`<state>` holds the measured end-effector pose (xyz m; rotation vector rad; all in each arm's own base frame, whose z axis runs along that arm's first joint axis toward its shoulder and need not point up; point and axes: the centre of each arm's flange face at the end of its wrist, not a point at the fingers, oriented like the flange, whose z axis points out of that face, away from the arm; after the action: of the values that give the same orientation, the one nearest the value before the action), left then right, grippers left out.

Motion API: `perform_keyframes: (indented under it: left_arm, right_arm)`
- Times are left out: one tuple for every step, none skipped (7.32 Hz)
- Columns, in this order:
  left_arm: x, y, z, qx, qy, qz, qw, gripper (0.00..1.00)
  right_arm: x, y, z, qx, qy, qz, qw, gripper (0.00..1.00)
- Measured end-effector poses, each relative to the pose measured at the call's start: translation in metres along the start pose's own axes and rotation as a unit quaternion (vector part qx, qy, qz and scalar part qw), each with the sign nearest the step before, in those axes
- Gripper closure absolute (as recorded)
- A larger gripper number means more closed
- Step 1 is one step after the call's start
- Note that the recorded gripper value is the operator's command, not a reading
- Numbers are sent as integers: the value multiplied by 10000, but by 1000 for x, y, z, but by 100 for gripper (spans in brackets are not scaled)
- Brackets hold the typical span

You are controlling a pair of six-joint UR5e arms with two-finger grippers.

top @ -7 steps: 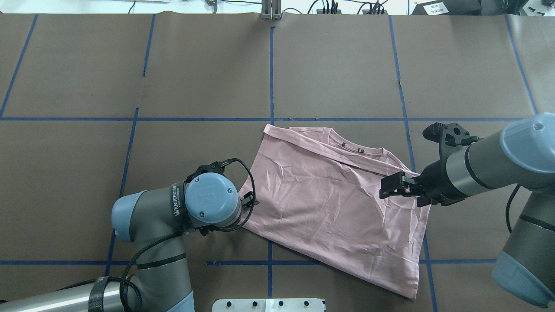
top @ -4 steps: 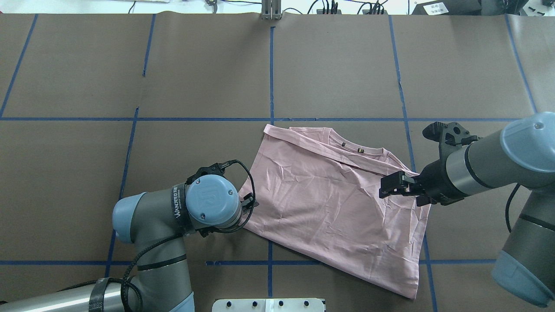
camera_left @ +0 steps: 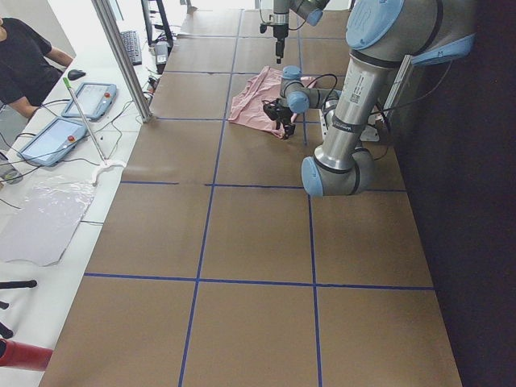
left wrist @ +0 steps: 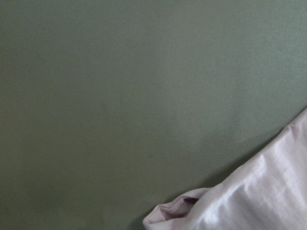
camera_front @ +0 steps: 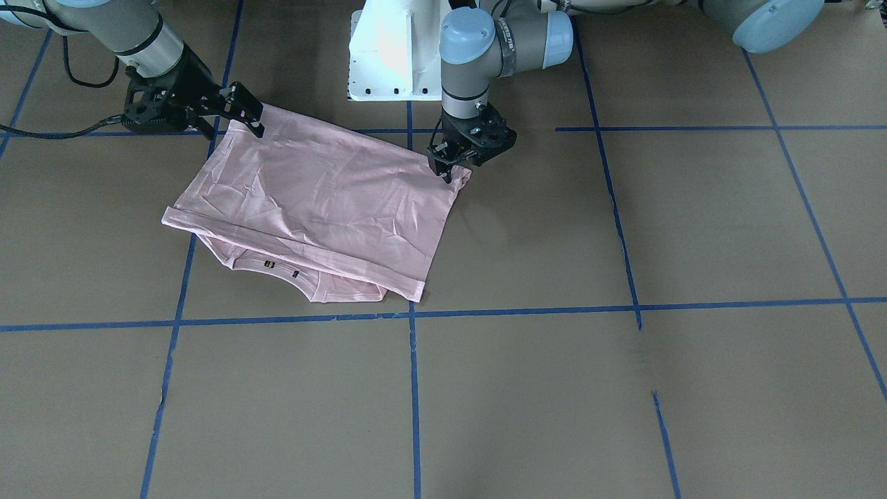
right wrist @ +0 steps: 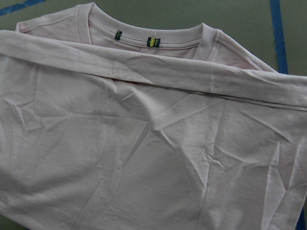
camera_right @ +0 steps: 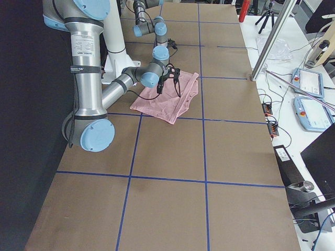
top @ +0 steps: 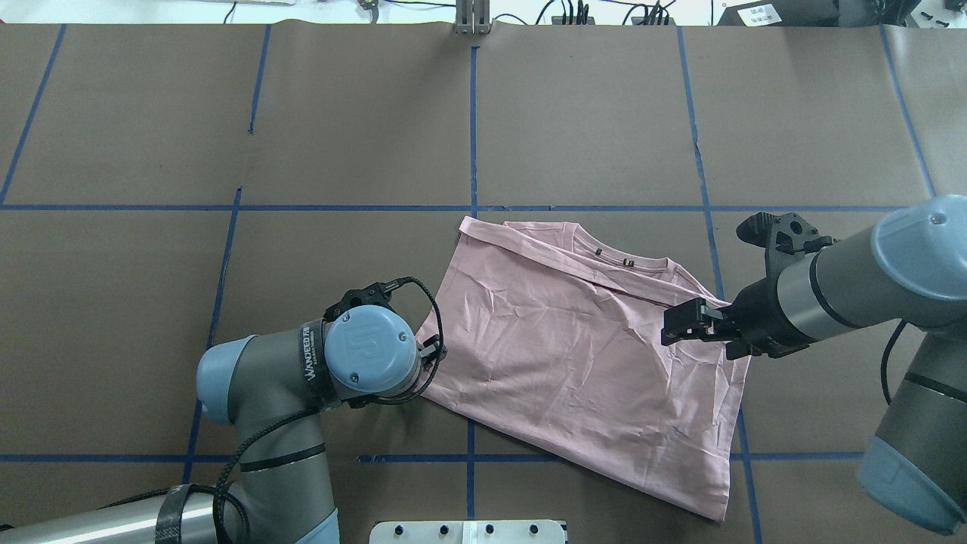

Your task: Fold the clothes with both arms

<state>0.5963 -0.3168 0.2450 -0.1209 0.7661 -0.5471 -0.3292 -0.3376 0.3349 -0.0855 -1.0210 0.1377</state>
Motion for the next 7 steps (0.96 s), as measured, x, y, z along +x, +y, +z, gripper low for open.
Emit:
perform_keyframes:
  left_arm:
    - [0, 0, 0, 16, 3, 0, 10000, 91]
    - [0, -1, 0, 32, 11, 0, 10000, 100]
    - [0, -1, -1, 37, 22, 1, 10000, 100]
    - [0, -1, -3, 36, 38, 0, 10000, 100]
    - [1, -1, -5, 38, 57, -6, 10000, 100]
    - [2, -6, -8, 58, 82, -27, 9999, 100]
    - [4, -18, -12, 115, 112, -70, 9998, 100]
  right_arm:
    - [0, 0, 0, 4, 2, 5, 10000, 0]
    - [1, -1, 0, 6, 8, 10, 10000, 0]
    - [1, -1, 0, 9, 11, 15, 10000, 0]
    - [1, -1, 0, 11, 12, 18, 10000, 0]
    - [2, -1, 0, 12, 15, 20, 10000, 0]
    - [2, -2, 0, 13, 18, 23, 10000, 0]
    - [2, -2, 0, 13, 19, 24, 10000, 0]
